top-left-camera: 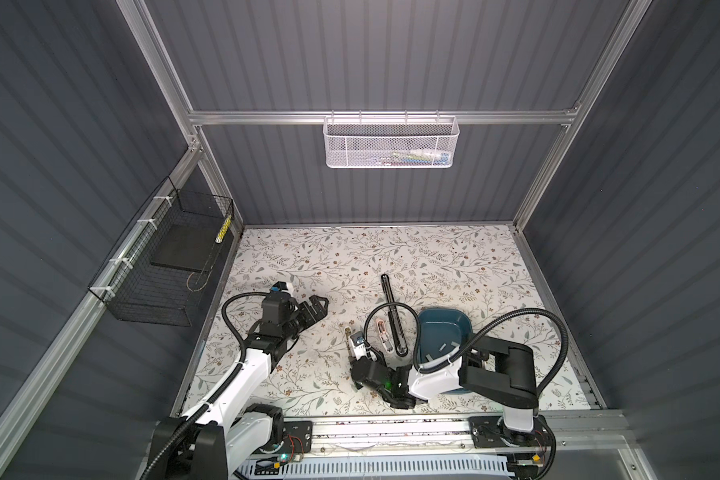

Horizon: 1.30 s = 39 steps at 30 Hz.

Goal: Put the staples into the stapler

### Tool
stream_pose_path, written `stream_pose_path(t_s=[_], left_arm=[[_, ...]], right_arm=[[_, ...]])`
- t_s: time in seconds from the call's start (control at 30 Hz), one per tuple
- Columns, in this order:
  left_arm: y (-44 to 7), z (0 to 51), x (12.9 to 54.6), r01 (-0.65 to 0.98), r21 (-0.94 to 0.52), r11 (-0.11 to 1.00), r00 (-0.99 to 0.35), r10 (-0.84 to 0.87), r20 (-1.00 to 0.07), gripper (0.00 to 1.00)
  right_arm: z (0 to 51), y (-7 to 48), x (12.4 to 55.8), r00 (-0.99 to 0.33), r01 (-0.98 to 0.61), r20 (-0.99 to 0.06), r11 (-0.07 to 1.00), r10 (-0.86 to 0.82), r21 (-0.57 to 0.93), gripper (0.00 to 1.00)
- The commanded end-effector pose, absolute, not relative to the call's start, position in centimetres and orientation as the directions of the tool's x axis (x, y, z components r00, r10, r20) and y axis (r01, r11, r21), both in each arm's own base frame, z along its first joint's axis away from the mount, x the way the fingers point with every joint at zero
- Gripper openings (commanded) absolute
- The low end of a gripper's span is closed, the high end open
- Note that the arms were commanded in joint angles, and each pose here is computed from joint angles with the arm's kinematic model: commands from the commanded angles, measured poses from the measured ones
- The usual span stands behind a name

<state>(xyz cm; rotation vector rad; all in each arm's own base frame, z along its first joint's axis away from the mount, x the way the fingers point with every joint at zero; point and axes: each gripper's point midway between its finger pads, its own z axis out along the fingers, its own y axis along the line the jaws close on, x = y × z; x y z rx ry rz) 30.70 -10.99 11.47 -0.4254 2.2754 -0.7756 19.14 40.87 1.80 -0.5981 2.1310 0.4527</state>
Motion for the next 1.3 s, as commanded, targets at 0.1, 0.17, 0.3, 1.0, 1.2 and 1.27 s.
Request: stream_pose_path(t_s=[0.1,0.17,0.3,1.0,1.2,1.27], left_arm=[[-11.9,9.8,31.5,-0.050,-0.612,0.789,-0.766,-0.424,-0.484,1.00],[-11.6,9.0,31.5,-0.069,-0.597,0.799,-0.769,-0.424,-0.479,1.00],[-11.7,8.2,31.7,-0.083,-0.596,0.799,-0.757,-0.439,-0.483,0.96],[-11.5,7.1,28.9,-0.075,-0.455,0.888,-0.734,-0.357,-0.577,0.82],[-13.0,6.7,28.7,-0.019,-0.487,0.873,-0.768,-0.325,-0.552,0.78],[-13.6,6.3,28.3,0.004,-0.491,0.871,-0.786,-0.301,-0.540,0.76]], right_arm=[[-4.2,37.9,16.5,-0.594,-0.611,-0.683,0.791,-0.425,0.040,0.31],[-4.2,38.0,16.4,-0.594,-0.614,-0.685,0.788,-0.423,0.046,0.30],[-4.2,38.0,16.3,-0.591,-0.622,-0.690,0.781,-0.418,0.059,0.29],[-4.6,37.9,15.7,-0.595,-0.632,-0.693,0.770,-0.406,0.092,0.23],[-4.6,37.9,15.7,-0.595,-0.629,-0.700,0.771,-0.395,0.100,0.23],[-4.7,37.9,15.7,-0.596,-0.630,-0.698,0.770,-0.398,0.099,0.23]])
